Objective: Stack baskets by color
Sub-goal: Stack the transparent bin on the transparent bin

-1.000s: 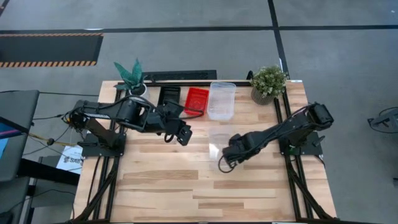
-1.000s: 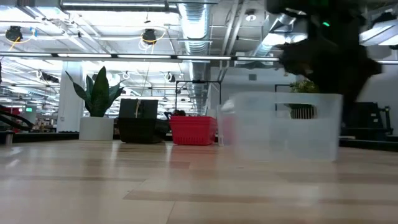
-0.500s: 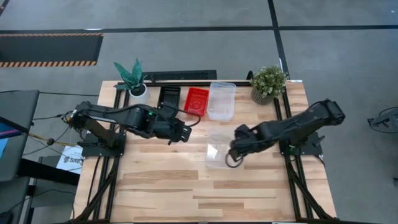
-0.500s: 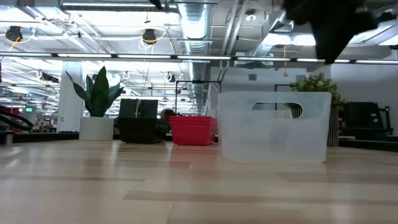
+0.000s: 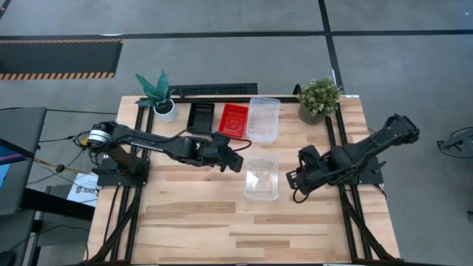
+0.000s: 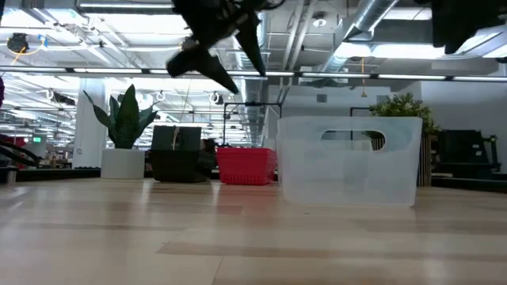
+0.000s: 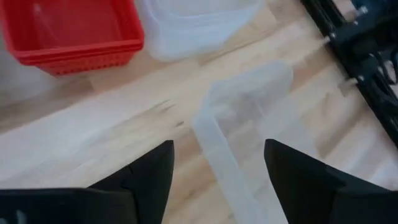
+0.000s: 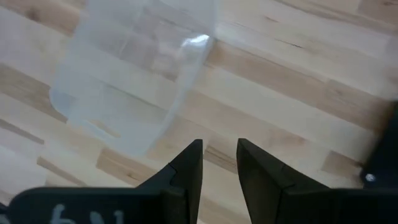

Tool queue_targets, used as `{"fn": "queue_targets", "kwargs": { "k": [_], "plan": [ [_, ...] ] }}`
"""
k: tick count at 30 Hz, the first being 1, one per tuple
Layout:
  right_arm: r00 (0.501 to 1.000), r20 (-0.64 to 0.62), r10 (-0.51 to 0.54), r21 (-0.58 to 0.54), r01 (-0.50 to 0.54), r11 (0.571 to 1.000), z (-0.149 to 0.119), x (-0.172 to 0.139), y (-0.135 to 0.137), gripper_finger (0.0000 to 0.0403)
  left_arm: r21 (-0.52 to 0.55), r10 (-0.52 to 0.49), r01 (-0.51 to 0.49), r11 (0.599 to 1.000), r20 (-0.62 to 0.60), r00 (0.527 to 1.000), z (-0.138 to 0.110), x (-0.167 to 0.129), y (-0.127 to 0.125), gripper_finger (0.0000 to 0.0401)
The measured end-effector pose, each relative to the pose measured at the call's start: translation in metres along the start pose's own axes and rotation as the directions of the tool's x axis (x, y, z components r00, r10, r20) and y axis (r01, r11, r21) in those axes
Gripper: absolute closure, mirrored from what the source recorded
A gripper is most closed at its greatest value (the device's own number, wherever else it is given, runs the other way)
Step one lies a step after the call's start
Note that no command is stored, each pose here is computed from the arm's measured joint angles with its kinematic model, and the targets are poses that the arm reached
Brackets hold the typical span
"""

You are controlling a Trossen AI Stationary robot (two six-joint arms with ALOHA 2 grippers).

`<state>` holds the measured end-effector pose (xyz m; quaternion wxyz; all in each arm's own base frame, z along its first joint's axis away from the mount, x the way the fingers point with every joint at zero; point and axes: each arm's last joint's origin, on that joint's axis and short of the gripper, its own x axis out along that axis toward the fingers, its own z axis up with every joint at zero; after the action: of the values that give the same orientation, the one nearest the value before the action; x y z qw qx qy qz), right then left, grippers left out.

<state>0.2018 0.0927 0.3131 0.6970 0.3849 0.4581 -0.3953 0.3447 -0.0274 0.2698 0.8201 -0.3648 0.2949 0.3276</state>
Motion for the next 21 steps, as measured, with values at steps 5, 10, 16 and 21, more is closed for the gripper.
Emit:
{"fn": "queue_targets", "kwargs": {
  "k": [5, 10, 16, 21],
  "plan": [
    [1.000, 0.000, -0.013, -0.005, 0.013, 1.000, -0.002, 0.004, 0.004, 0.0281, -0.021, -0.088, 0.087, 0.996, -0.039, 0.995, -0.007, 0.031, -0.007, 0.0162],
    [1.000, -0.004, -0.021, -0.007, 0.021, 1.000, -0.002, 0.005, 0.004, 0.0281, -0.055, -0.098, 0.094, 0.994, -0.097, 0.990, -0.020, 0.058, -0.010, 0.0162],
    [1.000, -0.011, -0.020, -0.016, 0.020, 1.000, -0.004, 0.005, 0.004, 0.0281, -0.064, -0.079, 0.068, 0.996, -0.193, 0.978, -0.039, 0.081, -0.009, 0.0162],
    [1.000, -0.013, -0.016, -0.026, 0.016, 1.000, -0.006, 0.004, 0.004, 0.0281, -0.056, -0.063, 0.049, 0.997, -0.289, 0.955, -0.056, 0.106, -0.004, 0.0167]
  ]
}}
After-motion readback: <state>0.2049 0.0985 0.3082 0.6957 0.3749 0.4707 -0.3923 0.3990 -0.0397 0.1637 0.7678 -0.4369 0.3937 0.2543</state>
